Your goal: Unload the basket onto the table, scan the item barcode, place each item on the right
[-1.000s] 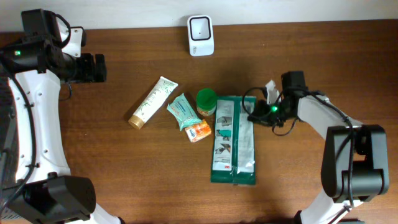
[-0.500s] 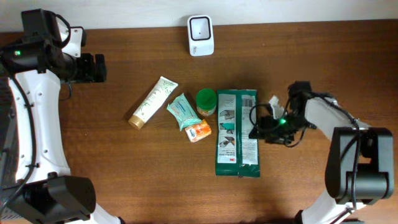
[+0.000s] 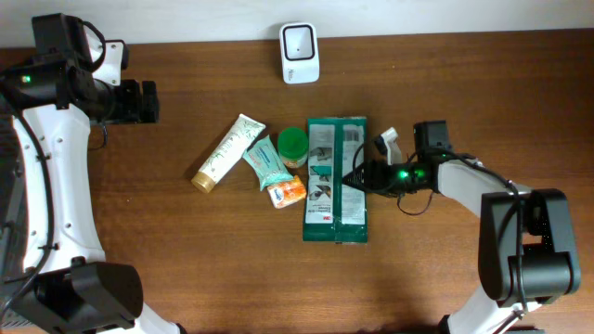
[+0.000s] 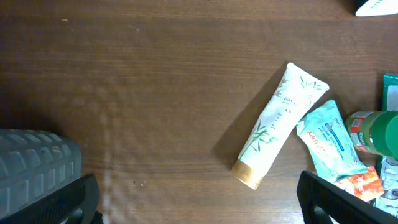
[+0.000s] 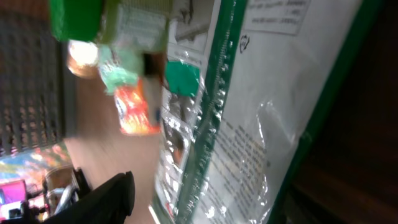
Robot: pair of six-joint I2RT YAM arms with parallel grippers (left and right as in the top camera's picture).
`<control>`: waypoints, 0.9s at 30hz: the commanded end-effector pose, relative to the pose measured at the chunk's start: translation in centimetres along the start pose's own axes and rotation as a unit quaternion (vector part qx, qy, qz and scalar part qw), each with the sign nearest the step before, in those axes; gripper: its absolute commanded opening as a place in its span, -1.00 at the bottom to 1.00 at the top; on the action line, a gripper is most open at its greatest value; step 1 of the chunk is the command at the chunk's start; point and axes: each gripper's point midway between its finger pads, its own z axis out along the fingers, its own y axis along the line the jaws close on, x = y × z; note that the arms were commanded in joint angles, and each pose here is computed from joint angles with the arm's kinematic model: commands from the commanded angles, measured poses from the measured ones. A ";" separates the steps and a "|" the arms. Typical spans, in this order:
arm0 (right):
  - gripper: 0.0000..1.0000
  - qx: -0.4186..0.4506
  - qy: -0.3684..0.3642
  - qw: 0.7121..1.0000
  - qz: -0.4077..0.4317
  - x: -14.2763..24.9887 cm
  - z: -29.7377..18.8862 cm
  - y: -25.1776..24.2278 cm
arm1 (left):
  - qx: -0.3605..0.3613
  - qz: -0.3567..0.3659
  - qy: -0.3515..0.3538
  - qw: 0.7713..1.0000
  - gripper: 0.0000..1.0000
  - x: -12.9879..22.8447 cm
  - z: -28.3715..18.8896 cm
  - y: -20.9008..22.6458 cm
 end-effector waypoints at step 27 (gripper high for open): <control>-0.92 0.592 -0.209 0.622 -0.469 -23.4 -10.8 10.5 | -0.005 0.007 -0.017 1.000 0.98 -0.5 -1.4 0.1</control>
